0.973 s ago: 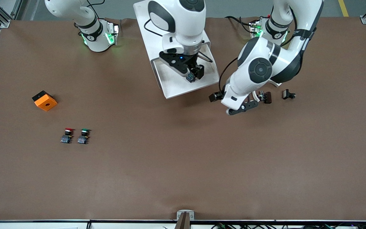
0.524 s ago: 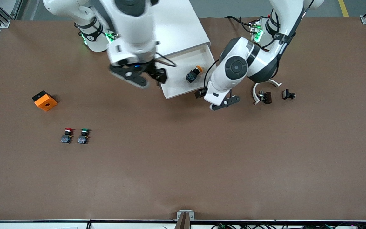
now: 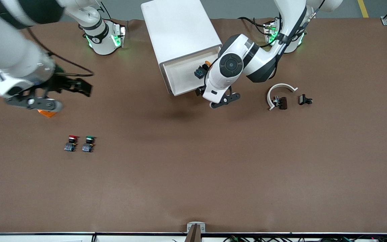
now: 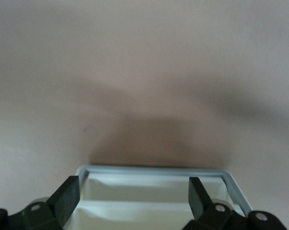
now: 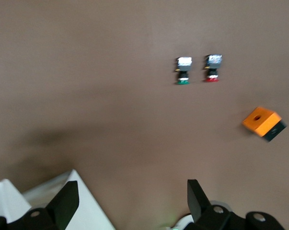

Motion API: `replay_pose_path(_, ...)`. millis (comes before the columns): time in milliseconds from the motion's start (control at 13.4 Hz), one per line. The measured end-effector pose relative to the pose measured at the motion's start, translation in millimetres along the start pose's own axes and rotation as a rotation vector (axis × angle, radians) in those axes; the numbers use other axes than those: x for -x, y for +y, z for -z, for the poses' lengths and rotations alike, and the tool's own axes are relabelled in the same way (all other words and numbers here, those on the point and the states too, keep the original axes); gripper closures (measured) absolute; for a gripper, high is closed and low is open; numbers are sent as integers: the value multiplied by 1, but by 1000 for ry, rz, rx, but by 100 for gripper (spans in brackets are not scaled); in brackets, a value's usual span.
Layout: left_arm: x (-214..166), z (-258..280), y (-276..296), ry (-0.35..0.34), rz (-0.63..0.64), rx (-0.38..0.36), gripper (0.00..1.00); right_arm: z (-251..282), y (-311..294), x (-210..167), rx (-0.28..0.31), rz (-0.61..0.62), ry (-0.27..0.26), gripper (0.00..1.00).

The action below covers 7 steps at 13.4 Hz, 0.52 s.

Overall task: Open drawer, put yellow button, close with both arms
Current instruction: 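Push the drawer closed with the left gripper while the right gripper withdraws, then press the drawer fully shut with the left gripper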

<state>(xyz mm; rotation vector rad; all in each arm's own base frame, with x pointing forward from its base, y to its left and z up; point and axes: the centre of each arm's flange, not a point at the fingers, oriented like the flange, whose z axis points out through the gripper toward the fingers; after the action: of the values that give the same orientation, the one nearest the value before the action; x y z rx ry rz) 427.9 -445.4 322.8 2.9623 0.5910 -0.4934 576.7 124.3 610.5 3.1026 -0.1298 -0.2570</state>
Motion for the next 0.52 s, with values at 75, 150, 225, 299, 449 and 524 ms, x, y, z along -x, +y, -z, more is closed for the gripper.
replay_pose_path(75, 6, -5, 3, -12, -3, -3, 0, 0, 30, -7, -7, 40, -9, 0)
replay_pose_path(150, 12, -12, 6, -20, -12, -10, 0, -2, 58, -13, -14, 77, -19, 0)
replay_pose_path(225, 21, -19, 9, -25, -18, -21, 0, -4, 85, -17, -22, 105, -32, 0)
replay_pose_path(299, 31, -27, 13, -29, -19, -33, 0, -6, 107, -19, -29, 115, -43, 0)
replay_pose_path(449, 53, -41, 20, -33, -21, -57, 0, -9, 131, -20, -38, 103, -59, 0)
replay_pose_path(524, 62, -45, 22, -33, -23, -64, 0, -10, 134, -20, -39, 97, -61, 0)
